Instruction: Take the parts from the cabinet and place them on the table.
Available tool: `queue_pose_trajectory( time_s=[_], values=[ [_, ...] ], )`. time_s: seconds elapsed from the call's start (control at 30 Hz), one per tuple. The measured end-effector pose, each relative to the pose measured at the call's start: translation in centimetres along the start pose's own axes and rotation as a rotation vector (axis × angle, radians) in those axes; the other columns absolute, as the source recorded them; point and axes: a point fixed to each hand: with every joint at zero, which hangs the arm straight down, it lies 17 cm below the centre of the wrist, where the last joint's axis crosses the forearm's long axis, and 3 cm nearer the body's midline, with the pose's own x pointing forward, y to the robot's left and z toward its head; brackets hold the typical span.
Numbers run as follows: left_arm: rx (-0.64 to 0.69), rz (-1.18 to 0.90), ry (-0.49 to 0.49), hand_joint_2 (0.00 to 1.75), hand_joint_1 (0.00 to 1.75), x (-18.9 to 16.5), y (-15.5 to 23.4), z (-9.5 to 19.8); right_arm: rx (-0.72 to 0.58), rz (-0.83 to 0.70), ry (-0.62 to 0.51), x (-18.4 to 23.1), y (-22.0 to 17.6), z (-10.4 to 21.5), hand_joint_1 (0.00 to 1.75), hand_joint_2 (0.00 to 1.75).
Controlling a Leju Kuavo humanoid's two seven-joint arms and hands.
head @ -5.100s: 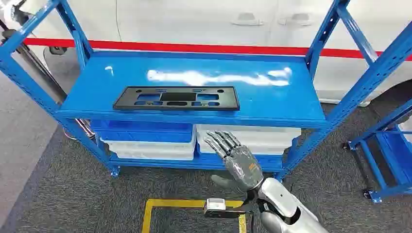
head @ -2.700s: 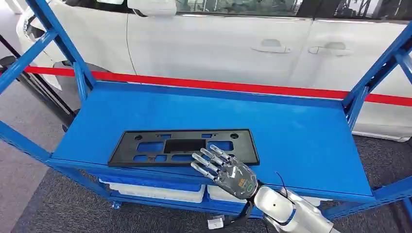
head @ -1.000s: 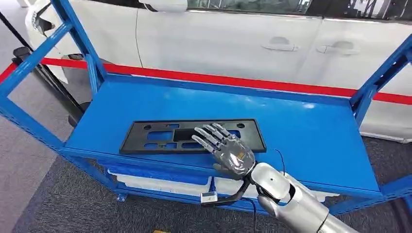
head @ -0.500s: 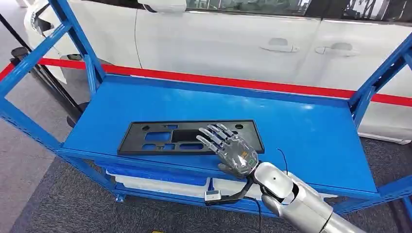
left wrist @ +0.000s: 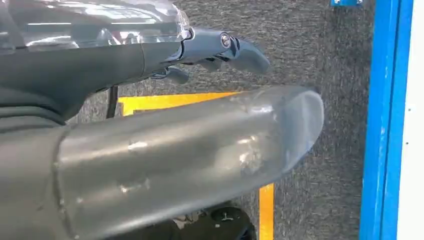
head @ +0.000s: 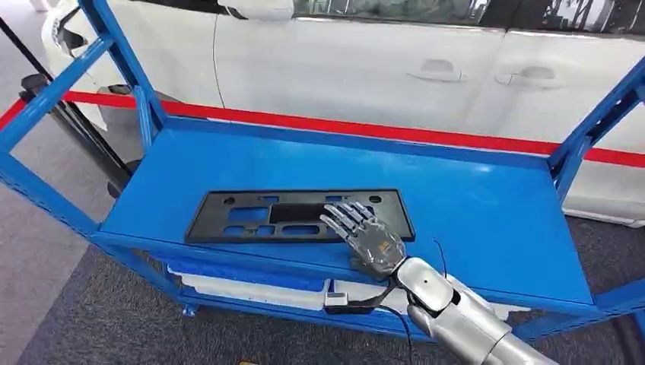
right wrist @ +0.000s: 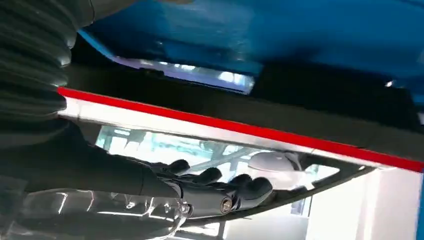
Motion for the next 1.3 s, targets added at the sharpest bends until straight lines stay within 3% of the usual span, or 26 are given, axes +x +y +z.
queue_pose_trajectory(
  time_s=[0.57,1.3],
  values=[
    [0.001,-0.015,0.013,0.00,0.00,-0.5,0.0,0.1,0.001,0.003,0.031,-1.8,0.9,0.0,0.00,1.75],
    [-0.018,-0.017,0.010,0.00,0.00,-0.3,-0.5,0.2,0.033,0.017,0.013,-0.5,1.8,-1.0,0.00,1.75]
  ],
)
